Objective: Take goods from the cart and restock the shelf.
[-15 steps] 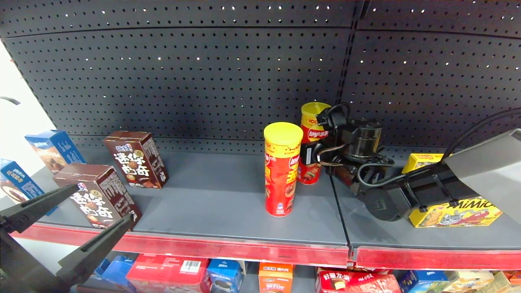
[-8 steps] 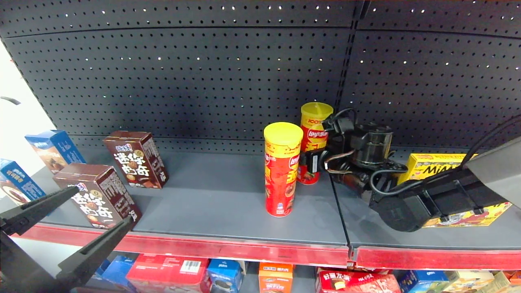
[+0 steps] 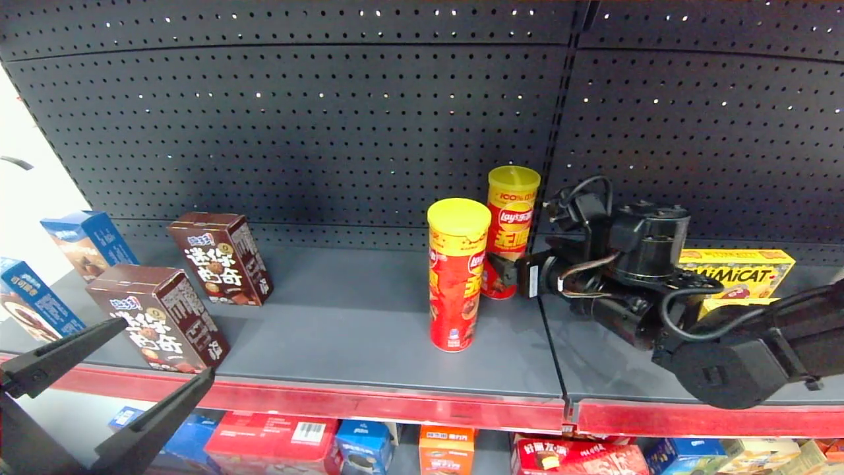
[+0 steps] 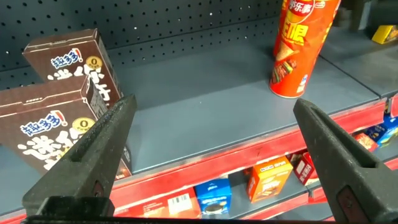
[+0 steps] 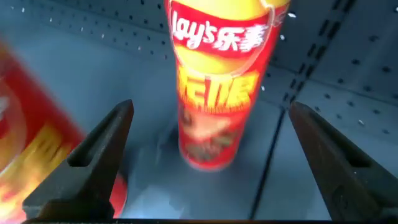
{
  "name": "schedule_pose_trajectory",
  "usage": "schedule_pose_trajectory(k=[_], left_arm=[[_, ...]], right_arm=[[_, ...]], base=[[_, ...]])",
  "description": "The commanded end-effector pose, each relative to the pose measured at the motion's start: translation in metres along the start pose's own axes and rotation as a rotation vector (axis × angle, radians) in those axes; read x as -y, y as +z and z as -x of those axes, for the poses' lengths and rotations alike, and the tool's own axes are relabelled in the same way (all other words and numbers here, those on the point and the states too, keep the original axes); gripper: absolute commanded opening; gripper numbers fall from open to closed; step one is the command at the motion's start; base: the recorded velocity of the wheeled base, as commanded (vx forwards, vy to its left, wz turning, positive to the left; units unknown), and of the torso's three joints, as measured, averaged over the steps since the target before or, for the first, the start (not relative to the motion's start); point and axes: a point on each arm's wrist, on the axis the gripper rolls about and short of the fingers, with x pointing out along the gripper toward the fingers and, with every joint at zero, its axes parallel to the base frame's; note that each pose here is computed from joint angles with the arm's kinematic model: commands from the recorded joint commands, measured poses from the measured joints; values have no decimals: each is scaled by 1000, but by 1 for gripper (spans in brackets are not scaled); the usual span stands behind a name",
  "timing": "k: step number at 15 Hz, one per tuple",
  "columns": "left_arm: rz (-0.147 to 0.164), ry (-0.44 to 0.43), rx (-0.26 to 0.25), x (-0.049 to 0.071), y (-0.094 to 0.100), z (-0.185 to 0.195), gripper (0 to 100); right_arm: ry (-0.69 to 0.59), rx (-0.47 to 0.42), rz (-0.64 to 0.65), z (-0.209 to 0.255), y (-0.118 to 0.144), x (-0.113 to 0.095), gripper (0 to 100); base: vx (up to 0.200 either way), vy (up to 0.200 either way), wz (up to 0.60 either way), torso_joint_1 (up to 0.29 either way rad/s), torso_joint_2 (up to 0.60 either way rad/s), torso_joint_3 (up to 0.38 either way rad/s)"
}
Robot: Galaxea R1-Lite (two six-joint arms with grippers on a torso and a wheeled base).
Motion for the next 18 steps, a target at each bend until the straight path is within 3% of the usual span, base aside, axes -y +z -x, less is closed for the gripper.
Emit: schedule_pose_trajectory(k=[1,6,10,11,15,18], left_arm=[[0,0,-6,0,-2,0,100],[11,-3,-49,1,-13,2,100],[25,-17,-94,2,-21,0,100],[44,-36,-116,2,-24,-3,100],[48,-69,-170,4,-21,-27,100],[50,-93,-181,6,-11,-53,100]], right_arm=[[7,34,-6,32,22,5,100],[-6,9,-5,95,56,23,100],[-12,-50,3,144,65,35,100],[-31,-76,9,171,68,40,100],[-130,-99,17,243,75,59,100],[-301,-97,24,293,71,72,100]], base=[[0,0,0,0,0,0],[0,0,0,0,0,0],[0,0,0,0,0,0],[0,0,0,0,0,0],[0,0,0,0,0,0],[0,0,0,0,0,0]])
